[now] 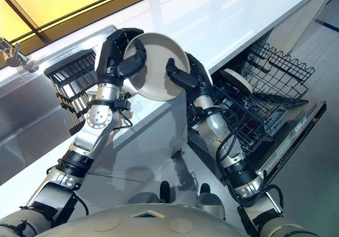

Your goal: Pick up plates and place into dishwasher.

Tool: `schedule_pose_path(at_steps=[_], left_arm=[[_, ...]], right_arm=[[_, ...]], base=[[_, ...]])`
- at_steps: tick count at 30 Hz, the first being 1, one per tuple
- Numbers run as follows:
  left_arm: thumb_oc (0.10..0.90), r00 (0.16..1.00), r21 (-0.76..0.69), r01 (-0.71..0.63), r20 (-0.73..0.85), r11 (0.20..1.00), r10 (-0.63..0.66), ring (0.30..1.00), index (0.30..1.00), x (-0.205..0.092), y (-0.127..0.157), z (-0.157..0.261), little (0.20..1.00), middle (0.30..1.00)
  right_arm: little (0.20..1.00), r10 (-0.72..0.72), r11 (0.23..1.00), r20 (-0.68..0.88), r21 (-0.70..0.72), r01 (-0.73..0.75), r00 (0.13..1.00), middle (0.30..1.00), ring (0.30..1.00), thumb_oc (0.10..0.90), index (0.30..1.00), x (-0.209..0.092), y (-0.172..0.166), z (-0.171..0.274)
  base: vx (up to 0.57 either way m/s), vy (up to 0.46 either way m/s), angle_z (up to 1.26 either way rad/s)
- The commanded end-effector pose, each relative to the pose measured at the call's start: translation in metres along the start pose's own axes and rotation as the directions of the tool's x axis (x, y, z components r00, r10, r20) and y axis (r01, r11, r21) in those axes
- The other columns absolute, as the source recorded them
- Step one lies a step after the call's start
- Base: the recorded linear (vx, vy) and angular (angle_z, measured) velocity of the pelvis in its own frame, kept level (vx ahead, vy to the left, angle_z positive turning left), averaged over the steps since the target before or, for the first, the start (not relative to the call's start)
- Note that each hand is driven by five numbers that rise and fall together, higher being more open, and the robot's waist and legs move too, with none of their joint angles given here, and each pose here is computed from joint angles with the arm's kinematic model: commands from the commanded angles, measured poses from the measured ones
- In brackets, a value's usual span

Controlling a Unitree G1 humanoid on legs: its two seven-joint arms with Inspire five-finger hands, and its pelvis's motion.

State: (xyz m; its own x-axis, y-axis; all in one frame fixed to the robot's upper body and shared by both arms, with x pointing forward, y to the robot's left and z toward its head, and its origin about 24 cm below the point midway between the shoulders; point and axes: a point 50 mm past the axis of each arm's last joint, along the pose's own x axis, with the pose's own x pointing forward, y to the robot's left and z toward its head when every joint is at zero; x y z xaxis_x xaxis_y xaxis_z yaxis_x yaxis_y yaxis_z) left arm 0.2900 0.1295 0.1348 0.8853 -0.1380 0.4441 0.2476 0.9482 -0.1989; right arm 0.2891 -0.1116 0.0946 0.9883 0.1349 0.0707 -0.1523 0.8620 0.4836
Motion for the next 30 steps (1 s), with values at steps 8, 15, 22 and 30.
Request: schedule_pose_path(at_steps=[8, 15, 22, 30], left_arm=[[0.800, 0.976, -0.376, 0.216, 0.097, 0.901, -0.193, 0.900, 0.900, 0.010, -0.048, 0.011, 0.900, 0.900], [0.800, 0.993, -0.308, 0.097, 0.097, 0.946, -0.071, 0.900, 0.900, 0.008, 0.000, 0.018, 0.900, 0.900], [0.800, 0.976, -0.043, -0.196, 0.086, 0.980, 0.200, 0.900, 0.900, -0.017, 0.085, 0.035, 0.900, 0.900], [0.800, 0.890, 0.332, -0.453, 0.224, 0.827, 0.397, 0.900, 0.900, -0.047, 0.142, 0.073, 0.900, 0.900]], right_arm=[[0.200, 0.079, 0.990, 0.488, 0.064, -0.126, 0.870, 0.300, 0.300, 0.100, 0.300, 0.009, 0.040, 0.088], [0.200, -0.063, 0.966, 0.767, -0.115, 0.233, 0.639, 0.300, 0.300, 0.100, 0.300, -0.002, -0.004, 0.146], [0.200, -0.152, 0.754, 0.806, -0.279, 0.595, 0.571, 0.300, 0.300, 0.100, 0.300, -0.033, -0.088, 0.167], [0.200, -0.160, 0.544, 0.685, -0.540, 0.642, 0.711, 0.300, 0.300, 0.100, 0.300, -0.058, -0.131, 0.152]], base=[[-0.01, -0.010, -0.04], [-0.01, 0.000, 0.01], [0.00, 0.011, -0.04], [0.00, 0.024, 0.00]])
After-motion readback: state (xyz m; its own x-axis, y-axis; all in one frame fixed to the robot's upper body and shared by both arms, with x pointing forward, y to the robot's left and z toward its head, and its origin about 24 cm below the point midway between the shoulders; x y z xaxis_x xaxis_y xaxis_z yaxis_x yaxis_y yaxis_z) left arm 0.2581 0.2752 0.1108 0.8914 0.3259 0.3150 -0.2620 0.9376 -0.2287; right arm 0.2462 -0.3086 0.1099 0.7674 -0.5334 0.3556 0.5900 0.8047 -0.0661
